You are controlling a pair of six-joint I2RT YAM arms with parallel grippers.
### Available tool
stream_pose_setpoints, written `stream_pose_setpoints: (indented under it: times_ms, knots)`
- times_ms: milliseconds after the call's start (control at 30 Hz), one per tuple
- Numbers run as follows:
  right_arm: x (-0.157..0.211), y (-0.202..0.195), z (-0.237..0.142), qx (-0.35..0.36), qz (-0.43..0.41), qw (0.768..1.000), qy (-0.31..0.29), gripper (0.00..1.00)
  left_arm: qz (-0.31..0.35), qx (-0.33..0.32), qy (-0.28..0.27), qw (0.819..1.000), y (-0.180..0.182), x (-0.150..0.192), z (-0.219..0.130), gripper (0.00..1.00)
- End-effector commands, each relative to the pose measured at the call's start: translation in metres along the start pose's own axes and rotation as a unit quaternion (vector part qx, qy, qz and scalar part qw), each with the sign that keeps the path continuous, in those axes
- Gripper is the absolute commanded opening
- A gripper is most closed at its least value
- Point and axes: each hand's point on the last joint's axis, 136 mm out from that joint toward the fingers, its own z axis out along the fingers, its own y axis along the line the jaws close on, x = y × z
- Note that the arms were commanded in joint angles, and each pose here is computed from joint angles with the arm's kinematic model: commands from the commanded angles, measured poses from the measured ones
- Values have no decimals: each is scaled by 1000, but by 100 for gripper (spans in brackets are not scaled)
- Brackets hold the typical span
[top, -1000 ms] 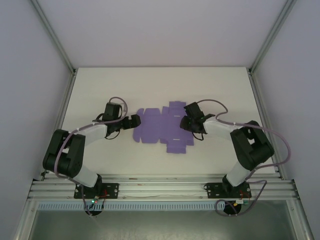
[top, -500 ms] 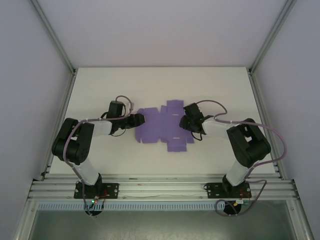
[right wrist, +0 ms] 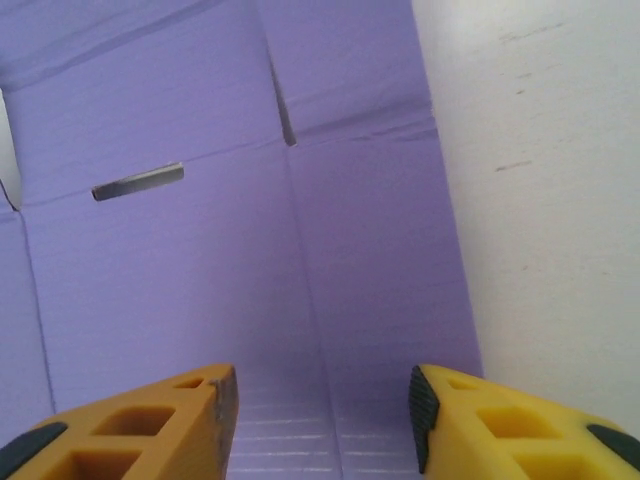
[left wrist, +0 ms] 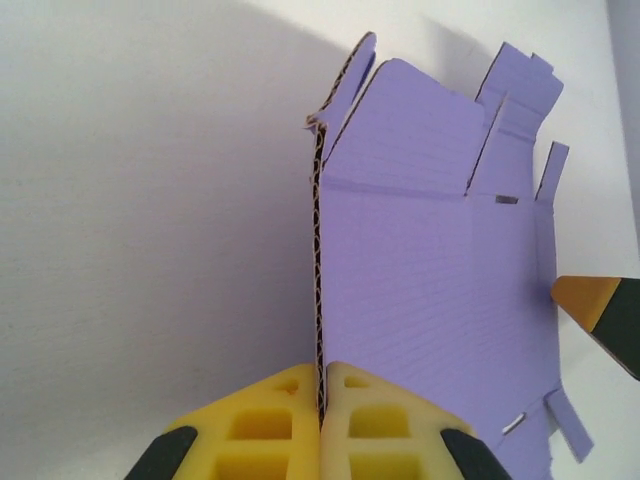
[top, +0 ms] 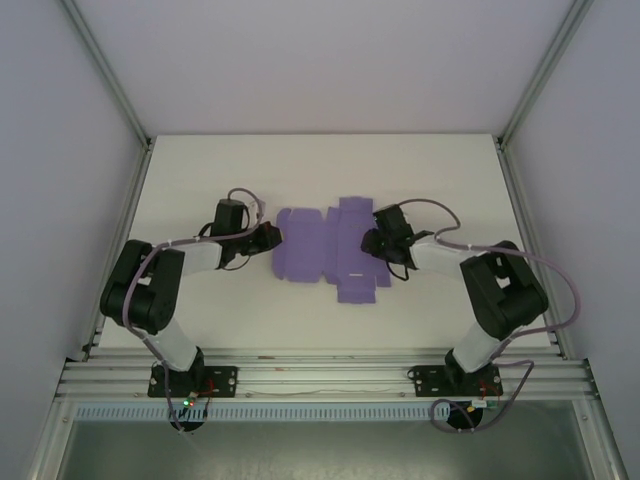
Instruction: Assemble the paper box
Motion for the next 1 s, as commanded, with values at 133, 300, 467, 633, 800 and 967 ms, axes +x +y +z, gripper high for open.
stream_pose_setpoints:
  times_ms: [133,300,467,633,800,967]
  knots:
    - [-24,5,-45,-113,5,992,-46,75,115,93,-78,986,-70,-30,-45,0]
    - [-19,9,-52,-191,-7,980,-47,77,168,130,-85,973,-89,-24,-58,0]
    - [-14,9,-47,-232,-17,972,-39,74,187,163,-95,964,-100,-18,-67,0]
    - [-4,2,-34,-227,-25,973,-26,72,185,167,-103,963,-102,-18,-71,0]
    - [9,3,-28,-248,-26,968,-10,61,171,148,-113,968,-94,-21,-70,0]
    - [14,11,-40,-286,-40,957,-18,37,155,129,-128,971,-86,-24,-68,0]
